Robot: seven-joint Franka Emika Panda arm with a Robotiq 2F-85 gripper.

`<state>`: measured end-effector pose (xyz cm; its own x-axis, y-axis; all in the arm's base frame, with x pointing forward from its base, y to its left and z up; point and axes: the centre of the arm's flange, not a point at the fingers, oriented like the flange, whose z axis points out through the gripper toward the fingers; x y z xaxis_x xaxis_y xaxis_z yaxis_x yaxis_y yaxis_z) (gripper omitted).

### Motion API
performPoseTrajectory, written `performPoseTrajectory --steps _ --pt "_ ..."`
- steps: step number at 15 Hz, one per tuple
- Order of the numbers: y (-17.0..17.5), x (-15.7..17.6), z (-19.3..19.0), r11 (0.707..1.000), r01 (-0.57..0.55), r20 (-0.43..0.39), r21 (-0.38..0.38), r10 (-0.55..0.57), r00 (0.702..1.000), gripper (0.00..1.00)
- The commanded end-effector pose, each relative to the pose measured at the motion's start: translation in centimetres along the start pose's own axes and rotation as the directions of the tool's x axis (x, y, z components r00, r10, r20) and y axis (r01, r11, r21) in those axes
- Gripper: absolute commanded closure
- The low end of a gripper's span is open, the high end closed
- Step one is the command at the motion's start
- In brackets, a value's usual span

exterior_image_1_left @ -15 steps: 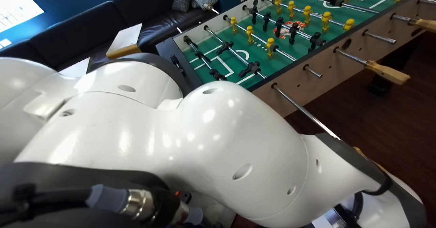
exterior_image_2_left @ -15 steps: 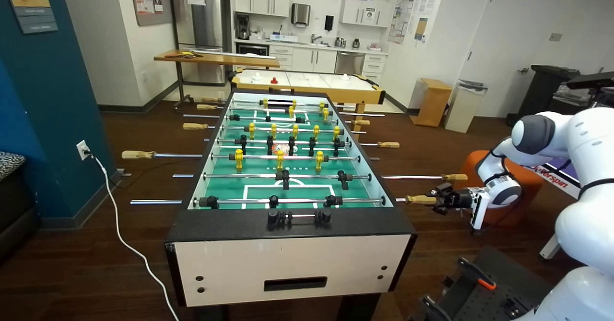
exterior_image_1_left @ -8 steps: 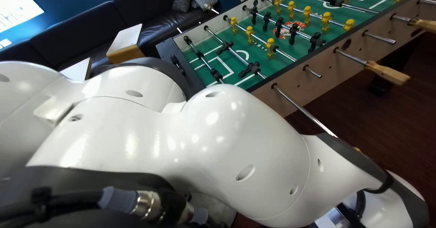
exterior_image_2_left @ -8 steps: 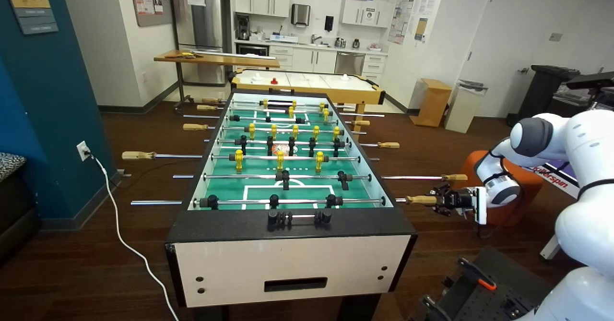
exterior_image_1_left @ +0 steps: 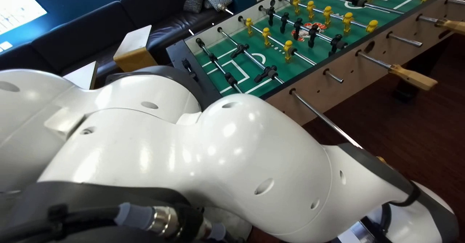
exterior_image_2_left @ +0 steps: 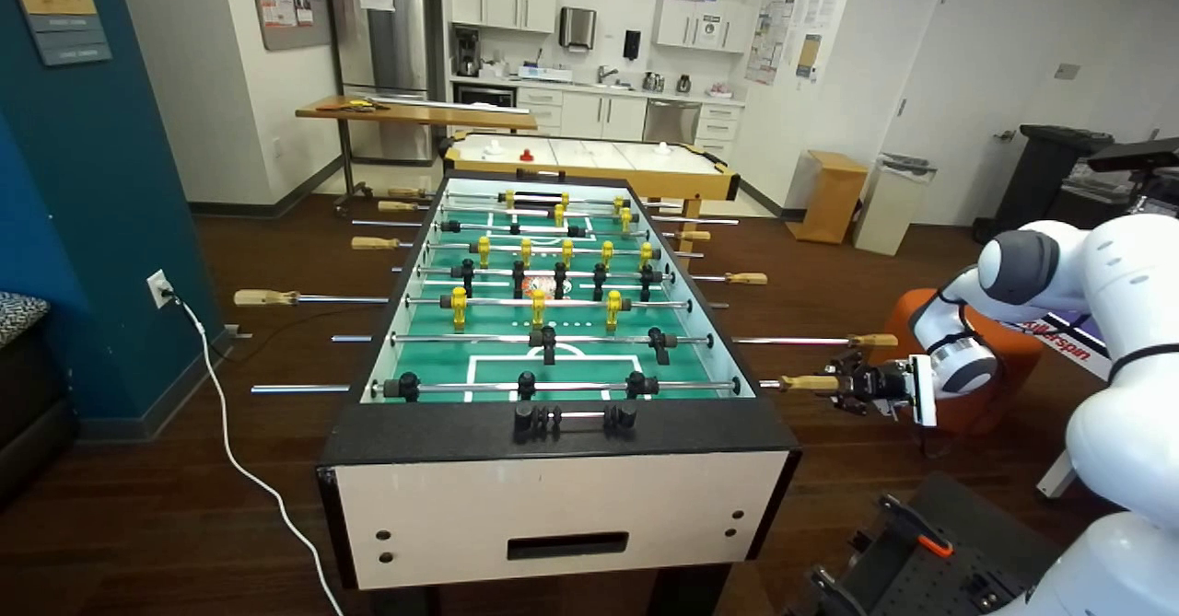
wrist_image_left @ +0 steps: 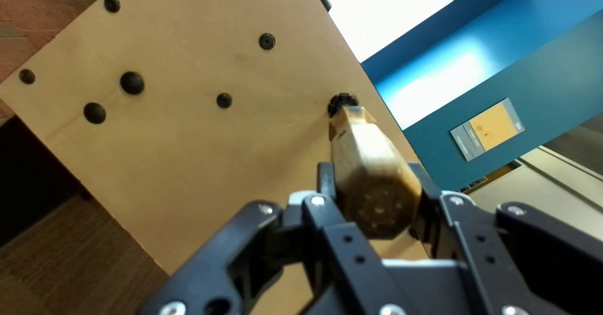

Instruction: Twist the first handle to the right

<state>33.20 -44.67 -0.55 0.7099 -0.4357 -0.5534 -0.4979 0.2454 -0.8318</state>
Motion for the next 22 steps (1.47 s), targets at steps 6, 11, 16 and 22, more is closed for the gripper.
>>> performPoseTrajectory --steps 6,11,16,22 --pt "-1.6 -0.9 0.0 0.937 -0.343 0.076 0.057 0.339 0.938 0.85" --pt "-1.9 -1.1 -0.1 0.849 -0.529 0.109 0.019 0.524 0.845 0.85" --pt "0.5 0.0 0.2 0.812 -0.583 0.018 0.013 0.583 0.812 0.6" --pt "0.0 -0.2 0.2 0.74 -0.672 0.111 0.026 0.666 0.738 0.85"
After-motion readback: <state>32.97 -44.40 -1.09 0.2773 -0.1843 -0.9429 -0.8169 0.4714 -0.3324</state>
